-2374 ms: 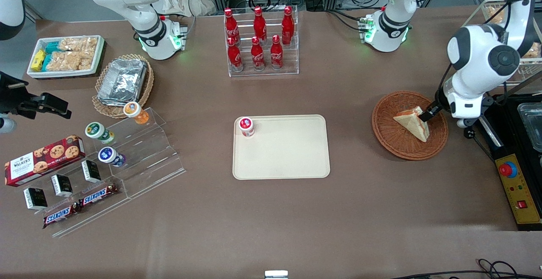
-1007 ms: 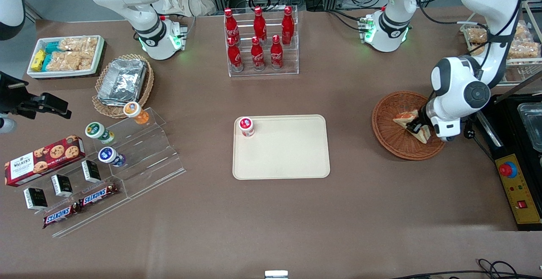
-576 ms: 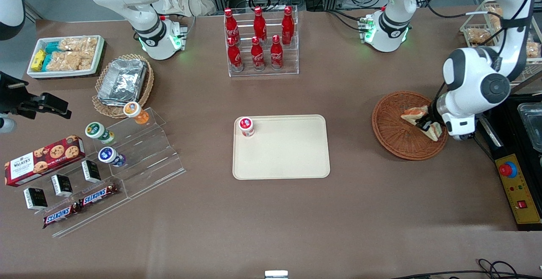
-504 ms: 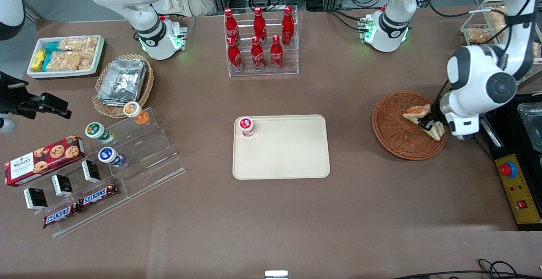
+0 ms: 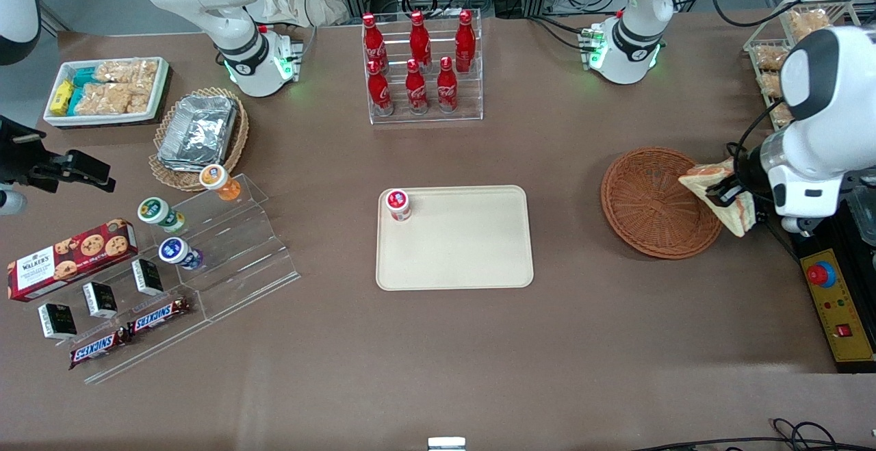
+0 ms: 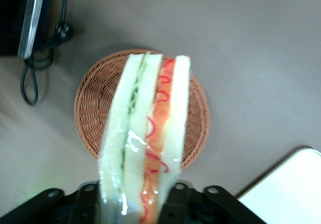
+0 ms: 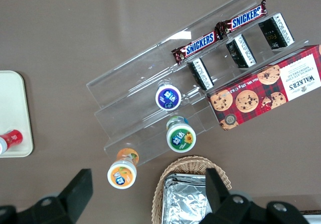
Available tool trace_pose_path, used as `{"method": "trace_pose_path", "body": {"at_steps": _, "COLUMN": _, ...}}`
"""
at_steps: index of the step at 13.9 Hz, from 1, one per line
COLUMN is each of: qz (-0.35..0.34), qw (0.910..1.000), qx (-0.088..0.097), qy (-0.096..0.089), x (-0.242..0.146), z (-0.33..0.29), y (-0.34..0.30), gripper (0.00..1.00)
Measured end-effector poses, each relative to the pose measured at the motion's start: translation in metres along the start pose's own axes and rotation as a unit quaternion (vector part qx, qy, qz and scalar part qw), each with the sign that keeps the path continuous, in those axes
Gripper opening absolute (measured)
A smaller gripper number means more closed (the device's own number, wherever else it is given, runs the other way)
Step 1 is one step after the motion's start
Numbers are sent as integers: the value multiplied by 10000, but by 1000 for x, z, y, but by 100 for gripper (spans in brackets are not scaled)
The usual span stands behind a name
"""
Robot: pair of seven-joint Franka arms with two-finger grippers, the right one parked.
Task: Place sandwich from basket to tray
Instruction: 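Lift the sandwich and carry it with the left gripper over the tray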
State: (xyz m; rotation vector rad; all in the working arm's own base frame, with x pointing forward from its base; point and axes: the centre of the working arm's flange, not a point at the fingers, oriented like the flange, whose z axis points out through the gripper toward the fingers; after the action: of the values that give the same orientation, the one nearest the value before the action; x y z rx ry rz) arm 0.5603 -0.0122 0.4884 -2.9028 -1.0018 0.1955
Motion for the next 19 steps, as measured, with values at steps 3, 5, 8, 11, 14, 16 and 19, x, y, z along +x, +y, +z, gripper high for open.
{"method": "trace_pose_path", "body": {"at_steps": 3, "qz": 486, "qw": 9986, "qx": -157, "qy": 167, "x": -13, "z": -24, "y": 31, "gripper": 31}}
{"method": "trace_pose_path", "body": {"at_steps": 5, "qz": 889, "qw": 9956, "qx": -227, "qy": 190, "x": -35, "z": -28, "y": 70, "gripper": 31}}
{"method": "trace_pose_path", "body": {"at_steps": 8, "qz": 1384, "qw": 9899, "qx": -269, "qy": 119, "x": -67, "z": -23, "y": 113, "gripper": 32}}
{"method": "trace_pose_path", "body": {"at_steps": 11, "qz": 1852, "qw": 9823, "qx": -290, "qy": -38, "x": -98, "z": -8, "y": 154, "gripper": 33}}
{"method": "trace_pose_path", "body": {"at_steps": 14, "qz": 2284, "qw": 9727, "qx": -364, "qy": -181, "x": -127, "z": 21, "y": 201, "gripper": 33}}
{"method": "trace_pose_path", "body": {"at_steps": 16, "qz": 2478, "qw": 9673, "qx": -485, "qy": -219, "x": -141, "z": 46, "y": 228, "gripper": 33}}
{"method": "trace_pose_path", "body": {"at_steps": 19, "qz": 2795, "qw": 9584, "qx": -447, "qy": -374, "x": -168, "z": 94, "y": 263, "gripper": 33}}
